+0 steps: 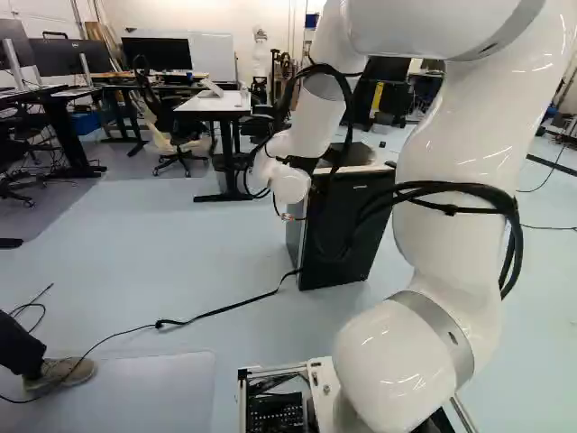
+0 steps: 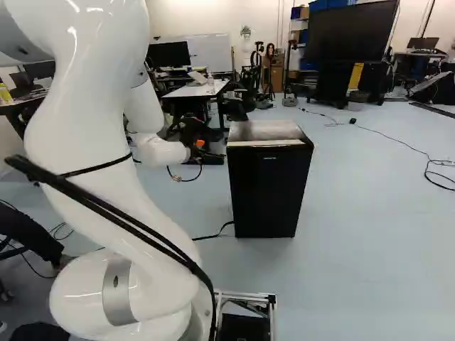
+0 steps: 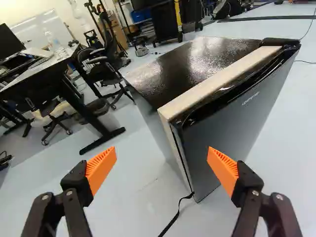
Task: Open the fridge door
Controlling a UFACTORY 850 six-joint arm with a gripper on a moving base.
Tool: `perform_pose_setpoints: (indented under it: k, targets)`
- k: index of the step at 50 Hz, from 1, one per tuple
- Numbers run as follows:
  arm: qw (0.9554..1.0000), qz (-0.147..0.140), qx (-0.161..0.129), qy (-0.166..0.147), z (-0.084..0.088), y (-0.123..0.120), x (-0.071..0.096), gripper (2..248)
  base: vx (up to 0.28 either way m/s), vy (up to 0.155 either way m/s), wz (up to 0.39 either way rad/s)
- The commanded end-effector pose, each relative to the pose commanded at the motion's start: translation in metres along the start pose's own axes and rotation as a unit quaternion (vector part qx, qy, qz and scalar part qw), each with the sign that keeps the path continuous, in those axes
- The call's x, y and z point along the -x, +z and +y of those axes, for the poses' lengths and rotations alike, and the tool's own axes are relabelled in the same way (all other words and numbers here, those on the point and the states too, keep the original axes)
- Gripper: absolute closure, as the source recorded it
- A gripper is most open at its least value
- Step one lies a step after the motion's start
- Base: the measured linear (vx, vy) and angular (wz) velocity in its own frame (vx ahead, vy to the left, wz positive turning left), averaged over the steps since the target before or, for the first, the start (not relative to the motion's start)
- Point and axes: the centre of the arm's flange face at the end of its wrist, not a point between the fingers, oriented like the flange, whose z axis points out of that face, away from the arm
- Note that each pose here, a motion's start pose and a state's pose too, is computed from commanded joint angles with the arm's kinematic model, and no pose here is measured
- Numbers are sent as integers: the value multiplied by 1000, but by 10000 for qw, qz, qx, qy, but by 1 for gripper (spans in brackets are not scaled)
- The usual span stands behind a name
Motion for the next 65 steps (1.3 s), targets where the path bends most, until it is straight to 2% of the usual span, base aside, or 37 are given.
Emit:
perform_pose_setpoints:
  k: [11, 29, 50, 65]
  targets:
    - [9994, 95, 246, 230, -5, 5, 0, 3, 0, 0, 0]
    - [9962, 127, 743, 430, 4, 15, 13, 3, 0, 0, 0]
    - [9955, -7, 902, 297, 8, 29, 35, 3, 0, 0, 0]
    - [9953, -17, 922, 288, 6, 35, 38, 3, 0, 0, 0]
